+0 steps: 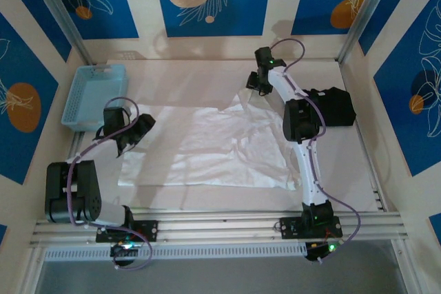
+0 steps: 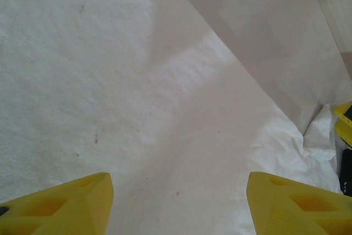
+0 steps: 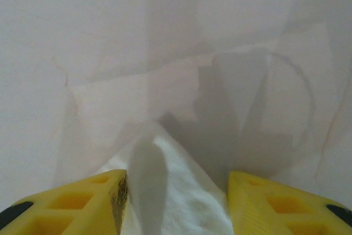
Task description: Fold the inside-out t-shirt
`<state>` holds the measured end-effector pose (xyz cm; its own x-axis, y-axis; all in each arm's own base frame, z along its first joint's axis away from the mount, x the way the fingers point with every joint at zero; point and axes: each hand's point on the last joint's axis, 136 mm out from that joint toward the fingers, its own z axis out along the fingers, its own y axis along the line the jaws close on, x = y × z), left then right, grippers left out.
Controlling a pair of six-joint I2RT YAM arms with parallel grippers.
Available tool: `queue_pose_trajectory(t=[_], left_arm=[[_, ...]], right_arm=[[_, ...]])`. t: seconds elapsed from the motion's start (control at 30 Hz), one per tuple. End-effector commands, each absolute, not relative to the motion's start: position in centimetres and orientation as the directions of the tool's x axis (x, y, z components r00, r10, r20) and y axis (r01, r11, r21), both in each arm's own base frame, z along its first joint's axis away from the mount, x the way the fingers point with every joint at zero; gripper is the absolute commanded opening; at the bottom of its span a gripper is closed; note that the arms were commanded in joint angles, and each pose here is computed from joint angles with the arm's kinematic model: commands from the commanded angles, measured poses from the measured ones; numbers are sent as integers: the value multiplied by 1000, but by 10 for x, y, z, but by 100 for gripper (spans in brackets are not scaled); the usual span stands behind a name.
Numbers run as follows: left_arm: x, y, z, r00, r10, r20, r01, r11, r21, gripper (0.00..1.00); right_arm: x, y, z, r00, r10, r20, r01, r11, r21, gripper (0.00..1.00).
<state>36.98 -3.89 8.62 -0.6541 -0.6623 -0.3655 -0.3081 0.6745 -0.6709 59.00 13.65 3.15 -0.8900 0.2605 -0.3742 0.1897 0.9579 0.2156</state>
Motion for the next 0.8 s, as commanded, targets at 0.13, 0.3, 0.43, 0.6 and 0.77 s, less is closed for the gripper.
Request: queue_pose_trajectory(t=[0.13,0.3,0.43,0.6,0.77], left_arm=[[381,-41,91,-661,-647,-381,-263,675,-690,65],[386,-39,91,-662,-645,-382,-269,680,-682,65],[397,-26,99,-643,-629,-437,-288,728,-623,65],[427,1,102,-660,-523,-539,-311,843,-438,65],[456,23,84,-735,-413,-538,-334,911,-243,65]], right_arm=[[589,138,10,-924,201,-324,130,965,226,45],[595,143,7,-928,177,-327,92,962,258,28],[602,145,14,-921,172,-350,69,956,286,11],[609,142,34,-901,182,-395,59,951,304,0],[610,146,43,-892,176,-416,31,943,331,0]])
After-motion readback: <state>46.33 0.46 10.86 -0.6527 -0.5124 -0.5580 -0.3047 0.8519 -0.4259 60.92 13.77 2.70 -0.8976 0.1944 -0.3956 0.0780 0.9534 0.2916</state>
